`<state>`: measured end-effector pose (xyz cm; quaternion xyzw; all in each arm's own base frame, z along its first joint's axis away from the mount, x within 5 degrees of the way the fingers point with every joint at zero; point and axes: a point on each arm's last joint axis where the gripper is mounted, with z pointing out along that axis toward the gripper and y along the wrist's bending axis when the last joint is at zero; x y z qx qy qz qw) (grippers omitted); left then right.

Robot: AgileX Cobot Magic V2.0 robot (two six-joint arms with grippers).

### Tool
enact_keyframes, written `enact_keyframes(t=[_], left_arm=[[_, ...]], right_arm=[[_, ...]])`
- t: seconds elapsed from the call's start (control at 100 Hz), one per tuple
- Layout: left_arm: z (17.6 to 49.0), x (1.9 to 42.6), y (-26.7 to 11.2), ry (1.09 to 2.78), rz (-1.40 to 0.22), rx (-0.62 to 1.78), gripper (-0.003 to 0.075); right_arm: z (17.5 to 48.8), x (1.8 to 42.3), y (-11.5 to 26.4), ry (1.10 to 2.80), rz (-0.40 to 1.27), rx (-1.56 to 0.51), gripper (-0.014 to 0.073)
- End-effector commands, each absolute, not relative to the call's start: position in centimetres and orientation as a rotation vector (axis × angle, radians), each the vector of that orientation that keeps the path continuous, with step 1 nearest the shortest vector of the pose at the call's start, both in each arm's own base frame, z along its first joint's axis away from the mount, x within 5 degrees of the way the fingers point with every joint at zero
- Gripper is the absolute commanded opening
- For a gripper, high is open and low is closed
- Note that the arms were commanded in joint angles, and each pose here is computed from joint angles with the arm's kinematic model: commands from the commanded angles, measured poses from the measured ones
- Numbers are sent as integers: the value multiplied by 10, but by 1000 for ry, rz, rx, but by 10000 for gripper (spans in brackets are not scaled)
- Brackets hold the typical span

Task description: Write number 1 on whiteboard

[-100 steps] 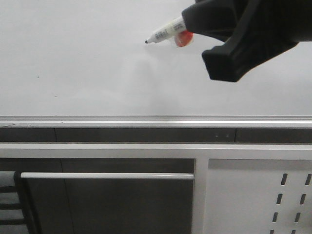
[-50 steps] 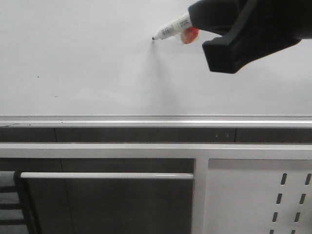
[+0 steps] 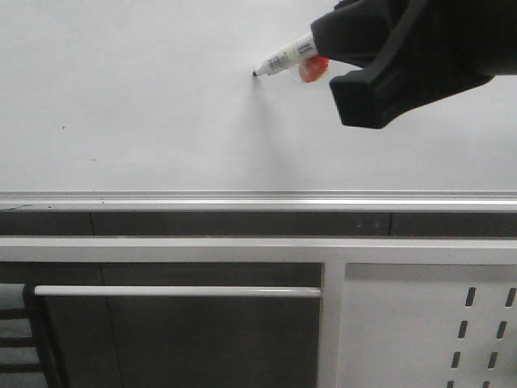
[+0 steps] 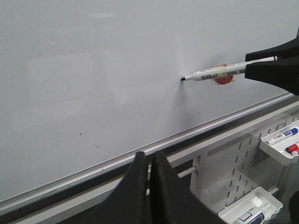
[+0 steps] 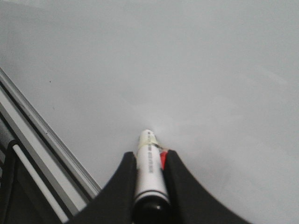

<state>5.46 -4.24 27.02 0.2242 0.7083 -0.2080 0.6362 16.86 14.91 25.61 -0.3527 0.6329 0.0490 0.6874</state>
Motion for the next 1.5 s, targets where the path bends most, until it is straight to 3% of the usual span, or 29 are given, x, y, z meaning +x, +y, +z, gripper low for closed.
enact_keyframes(t=[0.0,0.78,1.3,1.49], left_arm=[[285,56,-40,1551,-482,451,-18],[285,56,-40,1551,-482,451,-18],[285,56,-40,1551,-482,451,-18],[285,56,-40,1551,-482,451,-18]], right_arm=[[274,174,148,1329,82,-688,-52],[275,179,145,1324,51,-612,-51],[235,191,155,1546,45,-680,-52],[231,194,156,1542,29,-677,-52]])
